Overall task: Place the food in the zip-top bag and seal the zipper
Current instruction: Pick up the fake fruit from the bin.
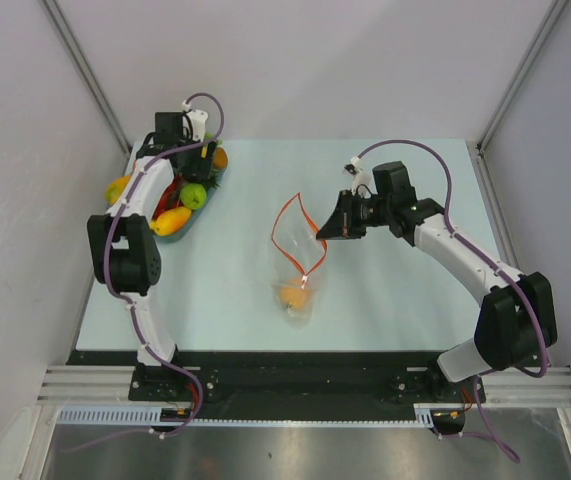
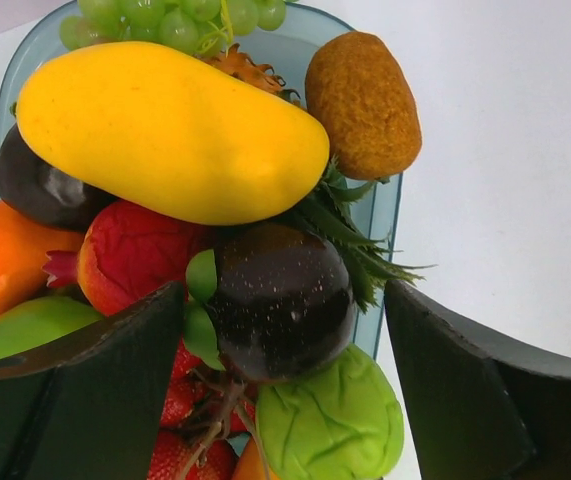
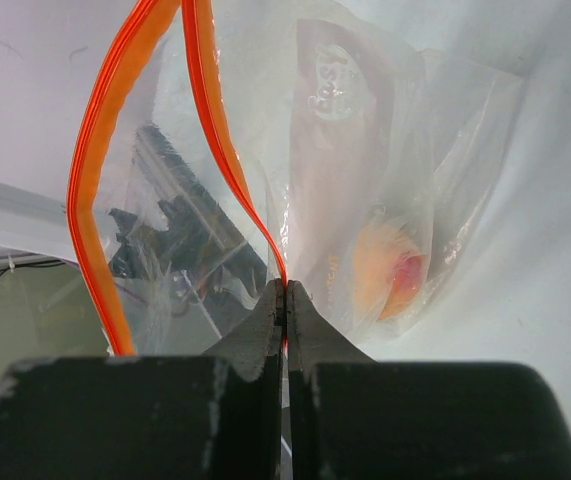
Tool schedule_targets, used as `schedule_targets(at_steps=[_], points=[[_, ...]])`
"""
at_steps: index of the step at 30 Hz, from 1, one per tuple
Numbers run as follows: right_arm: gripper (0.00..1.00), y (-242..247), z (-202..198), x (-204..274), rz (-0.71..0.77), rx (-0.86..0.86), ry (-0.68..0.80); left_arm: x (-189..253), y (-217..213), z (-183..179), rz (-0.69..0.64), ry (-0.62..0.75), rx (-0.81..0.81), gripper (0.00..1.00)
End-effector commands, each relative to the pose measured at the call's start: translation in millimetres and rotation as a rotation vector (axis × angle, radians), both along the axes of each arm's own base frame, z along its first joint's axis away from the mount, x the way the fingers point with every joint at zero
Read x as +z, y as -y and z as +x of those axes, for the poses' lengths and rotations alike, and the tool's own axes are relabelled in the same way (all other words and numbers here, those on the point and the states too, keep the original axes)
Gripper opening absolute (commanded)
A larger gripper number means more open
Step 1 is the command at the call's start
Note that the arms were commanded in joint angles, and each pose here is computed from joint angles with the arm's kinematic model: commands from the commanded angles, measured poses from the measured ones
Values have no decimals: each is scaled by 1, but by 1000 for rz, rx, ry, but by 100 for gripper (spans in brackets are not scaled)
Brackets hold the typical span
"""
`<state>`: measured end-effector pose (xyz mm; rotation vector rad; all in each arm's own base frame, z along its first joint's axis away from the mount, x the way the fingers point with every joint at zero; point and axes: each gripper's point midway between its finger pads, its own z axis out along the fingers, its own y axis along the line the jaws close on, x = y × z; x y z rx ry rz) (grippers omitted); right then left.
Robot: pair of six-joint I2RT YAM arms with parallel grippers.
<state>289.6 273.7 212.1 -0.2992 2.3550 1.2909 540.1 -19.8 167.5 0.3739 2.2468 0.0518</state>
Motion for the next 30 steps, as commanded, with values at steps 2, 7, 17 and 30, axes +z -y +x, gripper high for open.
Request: schedule_targets(at_steps=[2,7,17,30], points=[[0,-5,5,13,21,12,37,19,-2,16,32,65,-3,81],[0,-5,6,11,18,9,33,27,-3,15,35,76,-4,68],[0,-6,8,11,21,10,35,87,-4,9,37,186,-8,50],[0,-20,4,22,55,49,49,210,116,-101,-256,306,-388,48]])
